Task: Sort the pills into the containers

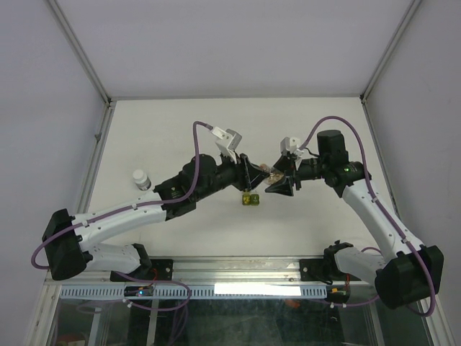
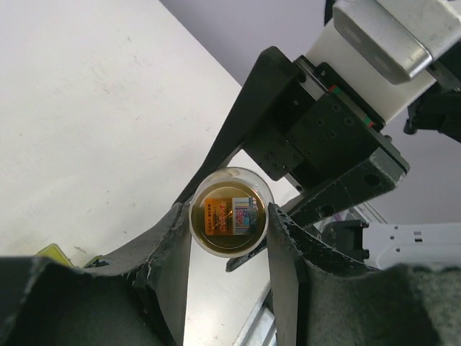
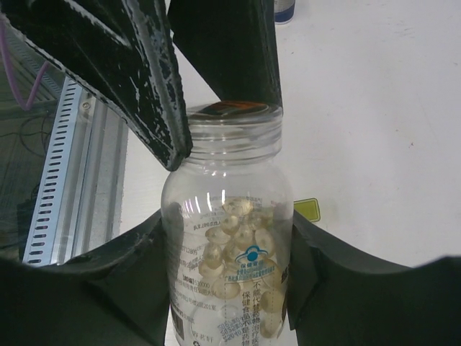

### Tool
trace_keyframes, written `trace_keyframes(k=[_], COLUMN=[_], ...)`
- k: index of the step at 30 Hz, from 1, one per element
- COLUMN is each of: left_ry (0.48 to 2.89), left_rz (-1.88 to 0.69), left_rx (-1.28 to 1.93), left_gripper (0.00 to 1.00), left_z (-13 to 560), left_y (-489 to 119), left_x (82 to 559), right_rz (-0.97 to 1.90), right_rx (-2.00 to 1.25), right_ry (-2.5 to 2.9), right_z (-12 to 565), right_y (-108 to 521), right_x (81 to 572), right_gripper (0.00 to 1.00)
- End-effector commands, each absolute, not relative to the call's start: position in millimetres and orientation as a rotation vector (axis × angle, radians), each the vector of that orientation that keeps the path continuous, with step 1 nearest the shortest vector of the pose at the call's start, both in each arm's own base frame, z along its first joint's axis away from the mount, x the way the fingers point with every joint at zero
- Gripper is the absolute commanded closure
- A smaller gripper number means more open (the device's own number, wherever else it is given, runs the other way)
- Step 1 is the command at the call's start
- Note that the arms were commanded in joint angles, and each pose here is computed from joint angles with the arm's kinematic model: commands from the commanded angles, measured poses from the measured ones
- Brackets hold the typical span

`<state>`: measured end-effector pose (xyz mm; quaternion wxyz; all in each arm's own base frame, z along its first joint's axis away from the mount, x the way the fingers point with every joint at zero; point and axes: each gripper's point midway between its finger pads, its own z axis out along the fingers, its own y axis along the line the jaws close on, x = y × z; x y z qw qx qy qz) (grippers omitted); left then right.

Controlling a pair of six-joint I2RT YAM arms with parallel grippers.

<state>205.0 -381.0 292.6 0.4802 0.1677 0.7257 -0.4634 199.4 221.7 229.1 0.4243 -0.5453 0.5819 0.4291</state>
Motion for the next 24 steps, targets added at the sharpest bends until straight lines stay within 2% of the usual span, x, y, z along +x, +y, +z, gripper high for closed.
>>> trace_keyframes(k=[1,6,11,15,17,20,24], left_ry=[1.575,1.348,1.092,1.065,1.057,1.039,1.049], left_rz=[-1.350,-1.399,-1.267,-1.163,-1.139,-1.126,-1.085], left_rx=[0.612,0.924,1.332,1.378,1.352,1.319,1.218], left_gripper=[0.76,0.78,0.79,0.78,0.74,0.53,0.15], left_z=[315,310,284,282,289,300,316], left_y=[-394,-396,-398,-391,-387,-384,-378], left_x=[167,142,122,143,152,158,167], right_rz=[1.082,1.110,1.117,1.115,1.114,1.112,1.110], right_rx=[-1.398,-1.409,-1.410,-1.412,-1.413,-1.415,-1.418], right_ry=[1.313,1.281,1.279,1.277,1.277,1.276,1.273], right_z=[252,255,255,255,255,256,256], right_y=[227,227,227,227,227,227,227], right_x=[194,188,186,186,186,186,186], right_gripper=[1.00,1.00,1.00,1.00,1.00,1.00,1.00])
